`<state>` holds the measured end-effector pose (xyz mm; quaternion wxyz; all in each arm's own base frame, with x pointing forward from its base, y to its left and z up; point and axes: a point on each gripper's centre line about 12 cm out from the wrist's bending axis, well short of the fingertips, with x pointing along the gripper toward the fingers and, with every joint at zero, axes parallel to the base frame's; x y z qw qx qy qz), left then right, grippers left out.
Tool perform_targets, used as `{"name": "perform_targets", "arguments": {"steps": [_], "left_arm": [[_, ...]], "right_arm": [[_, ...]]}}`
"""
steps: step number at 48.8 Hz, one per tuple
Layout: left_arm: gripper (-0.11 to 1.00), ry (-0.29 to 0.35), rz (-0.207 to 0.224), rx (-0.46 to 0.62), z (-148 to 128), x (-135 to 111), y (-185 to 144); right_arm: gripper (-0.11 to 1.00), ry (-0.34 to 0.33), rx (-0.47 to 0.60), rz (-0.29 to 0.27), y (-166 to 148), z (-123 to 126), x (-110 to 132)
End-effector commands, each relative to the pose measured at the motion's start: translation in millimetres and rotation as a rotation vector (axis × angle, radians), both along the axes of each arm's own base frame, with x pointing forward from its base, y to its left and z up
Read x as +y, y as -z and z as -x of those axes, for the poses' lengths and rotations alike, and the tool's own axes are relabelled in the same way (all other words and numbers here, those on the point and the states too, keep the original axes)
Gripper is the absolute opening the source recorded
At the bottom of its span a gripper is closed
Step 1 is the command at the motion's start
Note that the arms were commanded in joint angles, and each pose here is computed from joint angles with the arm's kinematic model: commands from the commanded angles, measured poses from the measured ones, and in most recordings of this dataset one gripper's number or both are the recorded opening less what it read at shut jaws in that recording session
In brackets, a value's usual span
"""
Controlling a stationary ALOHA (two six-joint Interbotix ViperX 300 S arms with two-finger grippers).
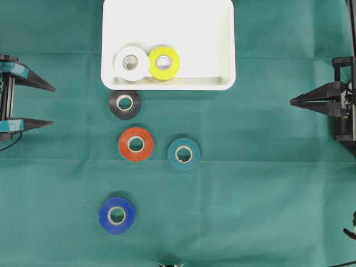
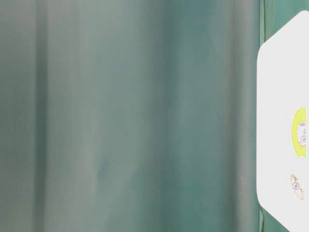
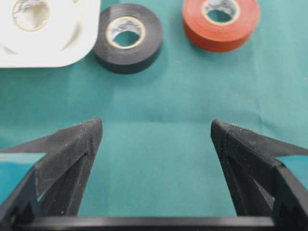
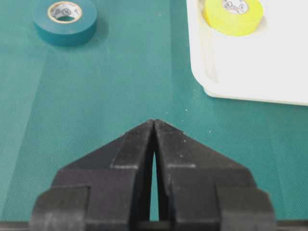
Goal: Put the tape into the white case with the left arm.
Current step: 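Open the left gripper and retract it to the left edge, then move the left gripper over the red tape roll and grasp it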
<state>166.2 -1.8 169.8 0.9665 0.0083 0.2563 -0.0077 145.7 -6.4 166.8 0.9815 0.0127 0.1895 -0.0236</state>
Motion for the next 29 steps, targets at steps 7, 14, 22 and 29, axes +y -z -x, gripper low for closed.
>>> {"name": "perform_targets", "arguments": {"steps": [7, 14, 22, 29], "left_arm": [[0.97, 0.073, -0.013, -0.016, -2, -11, -4], [0.93, 0.108, -0.011, -0.016, -1, -17, -4], [0.9, 0.108, -0.01, -0.019, -2, -17, -5], [0.9, 0.108, -0.009, -0.044, -10, -18, -13]], "right_arm": [[-0.1, 0.001, -0.017, 0.001, -5, -2, 0], [-0.1, 0.001, -0.017, 0.001, -5, -2, 0], [-0.1, 0.001, -0.017, 0.002, -5, -2, 0], [-0.1, 0.003, -0.017, 0.001, -5, -2, -1]]}}
